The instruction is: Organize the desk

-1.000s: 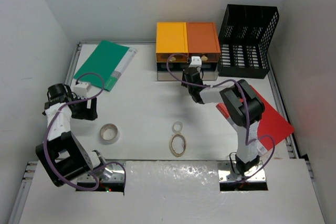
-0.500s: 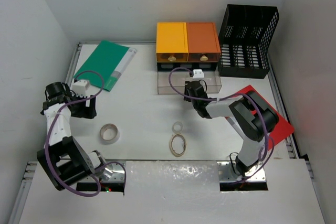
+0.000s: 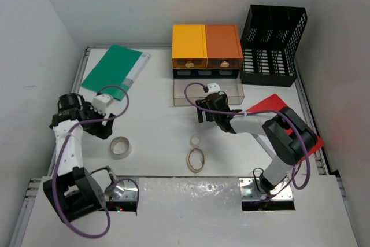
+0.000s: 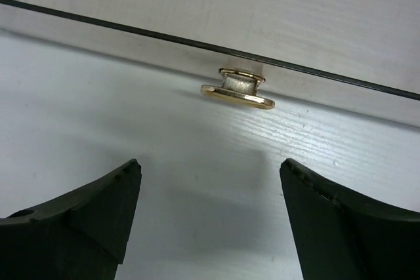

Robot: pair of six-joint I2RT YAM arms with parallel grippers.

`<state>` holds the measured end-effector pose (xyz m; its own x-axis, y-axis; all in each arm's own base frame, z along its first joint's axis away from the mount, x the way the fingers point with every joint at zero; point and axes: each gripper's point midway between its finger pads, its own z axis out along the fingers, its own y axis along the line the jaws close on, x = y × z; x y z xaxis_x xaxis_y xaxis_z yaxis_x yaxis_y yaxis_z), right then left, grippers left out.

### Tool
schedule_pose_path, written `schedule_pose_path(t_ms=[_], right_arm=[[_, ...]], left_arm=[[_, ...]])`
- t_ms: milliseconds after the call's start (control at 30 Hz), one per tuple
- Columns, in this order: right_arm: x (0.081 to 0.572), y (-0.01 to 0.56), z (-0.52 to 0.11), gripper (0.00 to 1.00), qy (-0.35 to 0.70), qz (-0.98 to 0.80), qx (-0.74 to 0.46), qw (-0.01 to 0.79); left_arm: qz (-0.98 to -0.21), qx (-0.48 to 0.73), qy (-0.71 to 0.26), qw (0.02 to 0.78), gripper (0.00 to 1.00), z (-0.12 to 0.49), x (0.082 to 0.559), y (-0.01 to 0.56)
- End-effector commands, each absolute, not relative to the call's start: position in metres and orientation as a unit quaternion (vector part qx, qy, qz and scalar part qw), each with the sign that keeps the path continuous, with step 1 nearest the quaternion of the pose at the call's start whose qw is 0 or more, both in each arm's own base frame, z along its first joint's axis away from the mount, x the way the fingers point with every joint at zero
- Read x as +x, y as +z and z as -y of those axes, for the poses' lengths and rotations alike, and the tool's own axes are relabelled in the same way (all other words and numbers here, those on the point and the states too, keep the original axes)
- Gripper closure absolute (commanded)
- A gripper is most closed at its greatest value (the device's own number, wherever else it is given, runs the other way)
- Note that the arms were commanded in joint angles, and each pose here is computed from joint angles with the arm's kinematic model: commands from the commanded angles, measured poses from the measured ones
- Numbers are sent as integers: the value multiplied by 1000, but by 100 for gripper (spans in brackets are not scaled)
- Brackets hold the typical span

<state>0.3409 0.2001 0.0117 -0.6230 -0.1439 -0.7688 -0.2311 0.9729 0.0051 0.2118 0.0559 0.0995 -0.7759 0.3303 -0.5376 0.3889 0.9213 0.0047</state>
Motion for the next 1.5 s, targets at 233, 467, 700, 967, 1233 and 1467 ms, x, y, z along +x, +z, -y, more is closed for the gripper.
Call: schedule_pose_path(t_ms=[233, 467, 700, 967, 1233, 1467], right_arm=[[323, 37, -201, 14, 78, -890, -145, 425], [319, 45, -197, 14, 83, -884, -144, 437], [314, 51, -193, 14, 82, -882, -147, 440], [302, 79, -202, 14, 118, -868, -185, 446], [289, 128, -267, 15, 280, -819, -238, 441], [271, 205, -371, 15, 410, -720, -318, 462]], left_arm=[[-914, 364, -106, 144, 25, -9, 159, 44], [-940, 301, -60, 150, 45, -28, 194, 32], [-938, 303, -81, 145, 95, -20, 189, 16], [-939, 263, -88, 203, 100, -13, 221, 32], [-913, 255, -89, 307, 100, 1, 268, 92], [-883, 293, -81, 357, 100, 38, 278, 133]])
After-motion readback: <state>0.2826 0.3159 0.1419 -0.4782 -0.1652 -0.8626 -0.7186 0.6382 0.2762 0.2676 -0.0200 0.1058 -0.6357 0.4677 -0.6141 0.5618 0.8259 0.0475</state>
